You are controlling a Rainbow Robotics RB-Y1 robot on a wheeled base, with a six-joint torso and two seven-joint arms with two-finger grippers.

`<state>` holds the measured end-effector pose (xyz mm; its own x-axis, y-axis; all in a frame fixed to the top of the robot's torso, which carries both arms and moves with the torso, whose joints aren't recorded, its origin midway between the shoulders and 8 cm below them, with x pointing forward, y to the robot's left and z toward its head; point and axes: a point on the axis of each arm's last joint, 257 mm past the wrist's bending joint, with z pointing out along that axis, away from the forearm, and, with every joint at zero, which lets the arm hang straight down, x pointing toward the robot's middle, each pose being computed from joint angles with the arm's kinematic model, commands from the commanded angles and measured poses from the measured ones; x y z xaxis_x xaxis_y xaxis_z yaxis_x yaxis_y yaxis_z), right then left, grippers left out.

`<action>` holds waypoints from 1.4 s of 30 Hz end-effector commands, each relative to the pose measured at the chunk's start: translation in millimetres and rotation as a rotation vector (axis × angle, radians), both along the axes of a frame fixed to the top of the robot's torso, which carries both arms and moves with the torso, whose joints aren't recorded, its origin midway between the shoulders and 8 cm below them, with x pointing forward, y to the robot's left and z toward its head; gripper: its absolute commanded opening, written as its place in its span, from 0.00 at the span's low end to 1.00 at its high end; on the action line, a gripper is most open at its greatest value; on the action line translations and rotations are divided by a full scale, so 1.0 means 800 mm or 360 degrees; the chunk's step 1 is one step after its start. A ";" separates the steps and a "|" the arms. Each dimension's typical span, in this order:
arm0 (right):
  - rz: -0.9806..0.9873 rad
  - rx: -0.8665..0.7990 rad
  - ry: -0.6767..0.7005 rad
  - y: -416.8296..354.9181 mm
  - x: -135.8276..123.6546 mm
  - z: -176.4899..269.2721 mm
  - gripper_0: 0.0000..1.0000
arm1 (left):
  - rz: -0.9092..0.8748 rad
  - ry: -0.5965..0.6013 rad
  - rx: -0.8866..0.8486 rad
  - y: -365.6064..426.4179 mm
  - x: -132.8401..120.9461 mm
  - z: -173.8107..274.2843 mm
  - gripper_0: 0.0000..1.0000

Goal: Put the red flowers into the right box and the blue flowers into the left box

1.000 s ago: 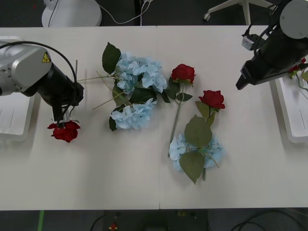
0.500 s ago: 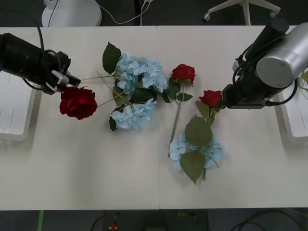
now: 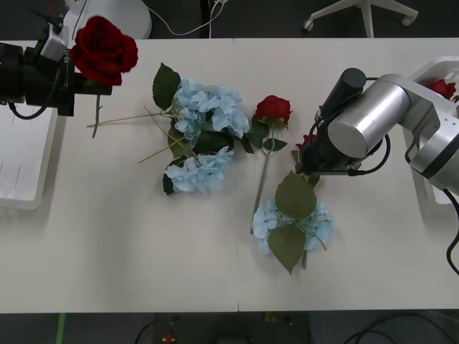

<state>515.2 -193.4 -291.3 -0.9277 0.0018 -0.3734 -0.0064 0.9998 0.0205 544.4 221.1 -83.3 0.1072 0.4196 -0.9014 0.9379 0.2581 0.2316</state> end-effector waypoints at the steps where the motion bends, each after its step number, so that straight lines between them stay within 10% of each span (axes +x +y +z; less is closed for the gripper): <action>1: -0.0023 0.0020 -0.0001 0.015 0.003 -0.018 0.93 | 0.0164 0.0215 -0.0230 -0.002 0.010 0.044 0.00; 19: -0.0079 0.0054 0.0023 0.017 0.008 -0.051 0.92 | 0.0137 0.0828 -0.0585 -0.131 -0.069 0.124 0.00; 30: -0.0093 0.0082 0.0031 0.023 0.008 -0.055 0.00 | 0.0163 0.1272 -0.0804 -0.205 -0.087 0.143 0.00; 42: -0.0140 0.0202 -0.0004 0.030 0.027 -0.024 0.00 | 0.0084 0.1243 -0.0853 -0.261 -0.092 0.139 0.00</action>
